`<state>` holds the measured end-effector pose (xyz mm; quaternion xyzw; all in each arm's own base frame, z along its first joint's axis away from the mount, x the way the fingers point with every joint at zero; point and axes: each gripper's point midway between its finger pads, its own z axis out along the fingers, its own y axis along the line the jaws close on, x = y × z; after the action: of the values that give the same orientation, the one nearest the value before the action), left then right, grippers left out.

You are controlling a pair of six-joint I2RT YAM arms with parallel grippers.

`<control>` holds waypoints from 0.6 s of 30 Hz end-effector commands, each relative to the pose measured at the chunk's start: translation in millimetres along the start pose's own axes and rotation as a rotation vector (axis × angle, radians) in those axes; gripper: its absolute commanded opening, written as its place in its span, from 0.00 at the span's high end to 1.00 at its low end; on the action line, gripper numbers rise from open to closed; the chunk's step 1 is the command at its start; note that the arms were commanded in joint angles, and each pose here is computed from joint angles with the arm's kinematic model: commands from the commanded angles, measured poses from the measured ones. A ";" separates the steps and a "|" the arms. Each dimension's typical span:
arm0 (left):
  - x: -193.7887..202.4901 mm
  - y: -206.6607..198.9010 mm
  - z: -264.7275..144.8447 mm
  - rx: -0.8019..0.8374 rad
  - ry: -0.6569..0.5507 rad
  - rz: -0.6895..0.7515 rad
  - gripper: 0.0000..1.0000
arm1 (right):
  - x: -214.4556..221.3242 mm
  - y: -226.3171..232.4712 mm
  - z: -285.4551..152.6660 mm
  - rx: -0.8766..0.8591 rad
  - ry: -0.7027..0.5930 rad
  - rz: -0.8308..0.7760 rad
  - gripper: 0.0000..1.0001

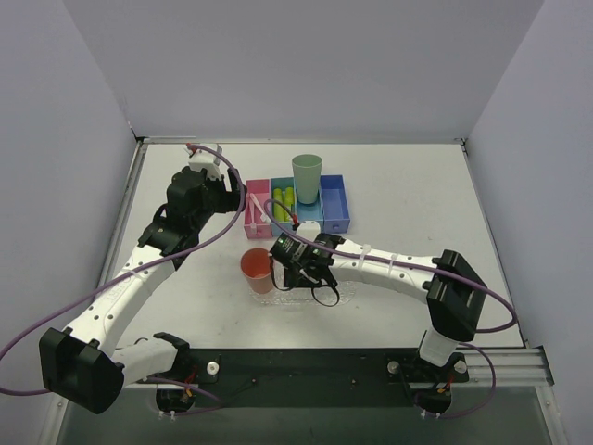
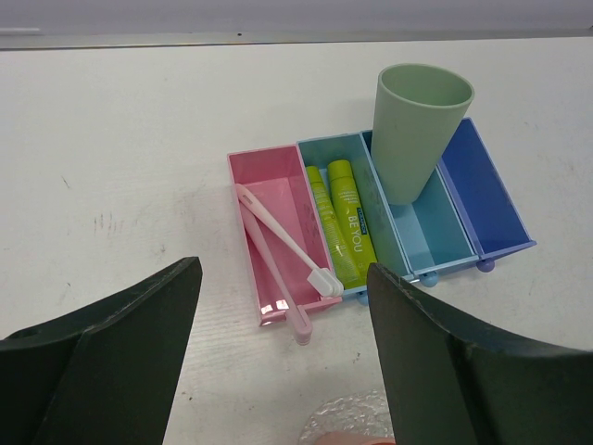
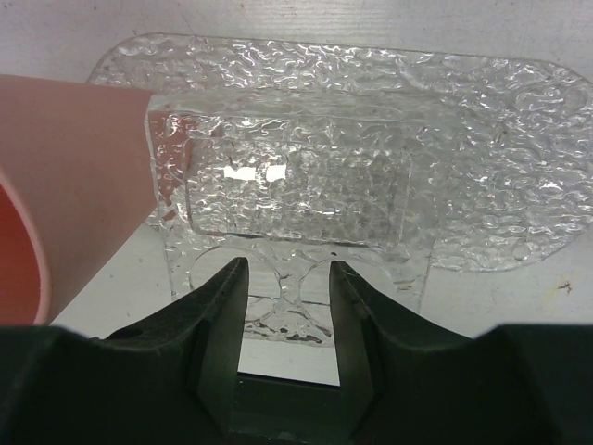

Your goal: Prepare toiletry sets of a toothbrush and toothpaste on the tray

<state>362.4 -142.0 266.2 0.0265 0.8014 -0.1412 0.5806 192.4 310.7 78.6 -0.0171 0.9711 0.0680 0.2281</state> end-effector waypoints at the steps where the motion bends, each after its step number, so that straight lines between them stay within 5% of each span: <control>1: -9.9 -2.5 -1.8 0.003 -0.029 -0.004 0.18 | -21.0 5.2 -27.4 -0.045 -0.081 0.012 0.63; 10: -10.8 -8.8 -3.8 0.043 -0.028 0.017 0.20 | -31.5 -2.0 -50.7 -0.087 -0.133 0.001 0.66; 18: -14.8 -24.7 -7.4 0.129 -0.041 0.036 0.22 | -93.0 -29.4 -100.2 -0.149 -0.274 -0.060 0.68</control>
<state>358.0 -152.8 266.1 0.0548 0.8002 -0.1607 0.5752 207.4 295.0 160.0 -0.0401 0.9418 0.1360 0.3049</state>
